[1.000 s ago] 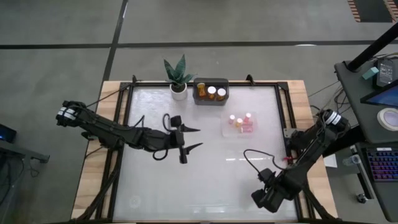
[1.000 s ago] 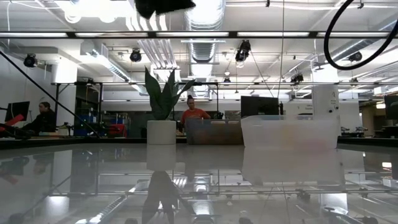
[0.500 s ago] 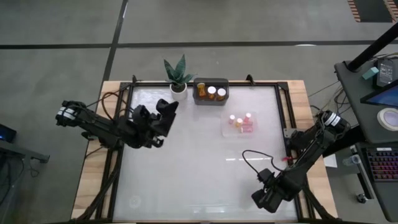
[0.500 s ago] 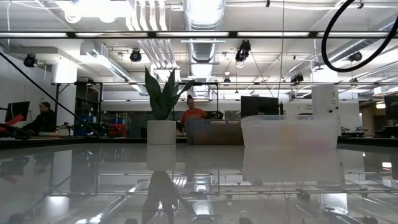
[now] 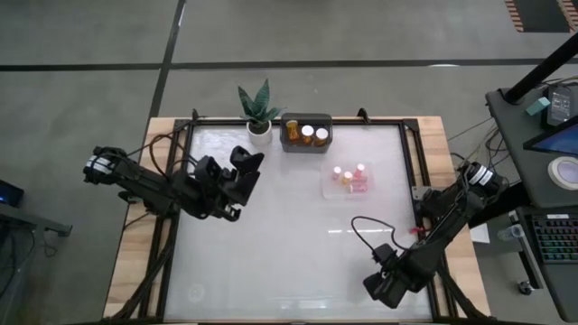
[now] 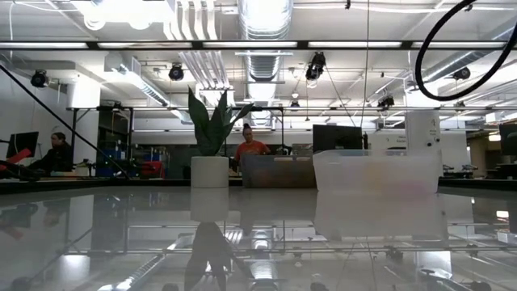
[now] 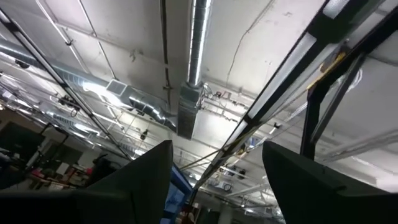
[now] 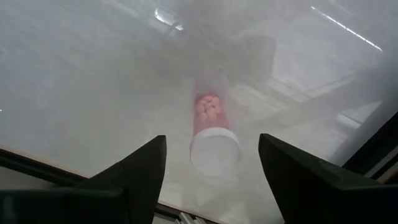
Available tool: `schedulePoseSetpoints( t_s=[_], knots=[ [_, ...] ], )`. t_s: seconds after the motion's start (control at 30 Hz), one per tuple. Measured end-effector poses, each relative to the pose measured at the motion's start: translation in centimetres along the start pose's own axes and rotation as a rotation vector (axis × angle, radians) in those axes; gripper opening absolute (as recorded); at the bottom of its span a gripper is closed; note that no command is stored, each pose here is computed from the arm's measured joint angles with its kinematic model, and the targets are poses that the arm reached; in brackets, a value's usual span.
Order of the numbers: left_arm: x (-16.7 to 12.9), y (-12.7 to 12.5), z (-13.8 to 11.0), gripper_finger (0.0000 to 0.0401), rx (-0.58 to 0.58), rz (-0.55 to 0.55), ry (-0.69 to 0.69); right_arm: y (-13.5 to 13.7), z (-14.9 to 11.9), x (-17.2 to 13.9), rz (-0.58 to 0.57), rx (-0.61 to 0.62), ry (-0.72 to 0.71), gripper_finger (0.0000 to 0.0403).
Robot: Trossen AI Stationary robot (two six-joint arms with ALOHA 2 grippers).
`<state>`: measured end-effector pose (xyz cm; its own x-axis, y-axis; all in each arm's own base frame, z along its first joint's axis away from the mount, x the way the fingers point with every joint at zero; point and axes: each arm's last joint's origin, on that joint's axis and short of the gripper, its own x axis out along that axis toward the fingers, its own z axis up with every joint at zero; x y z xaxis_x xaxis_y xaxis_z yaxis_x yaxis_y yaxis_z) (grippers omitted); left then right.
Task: Pick and place medicine bottles into bin by pill shape (circle, oval)
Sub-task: Put the small pink pill bottle into the white bin
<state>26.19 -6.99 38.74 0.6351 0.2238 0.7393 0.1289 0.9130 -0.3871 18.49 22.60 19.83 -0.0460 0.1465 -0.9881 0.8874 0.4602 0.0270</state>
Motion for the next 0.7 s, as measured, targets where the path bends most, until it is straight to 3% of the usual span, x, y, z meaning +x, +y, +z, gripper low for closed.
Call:
schedulePoseSetpoints(
  t_s=[0.27,0.7],
  knots=[
    [0.09,-0.16,-0.02,0.0233,0.065,-0.005,0.005,-0.24,0.16,0.38,-0.011,-0.004,-0.006,0.0245],
    [0.07,-0.14,-0.05,0.0233,0.069,-0.003,0.009,-0.21,0.2,0.79,0.006,-0.032,0.003,0.0242]
  ],
)
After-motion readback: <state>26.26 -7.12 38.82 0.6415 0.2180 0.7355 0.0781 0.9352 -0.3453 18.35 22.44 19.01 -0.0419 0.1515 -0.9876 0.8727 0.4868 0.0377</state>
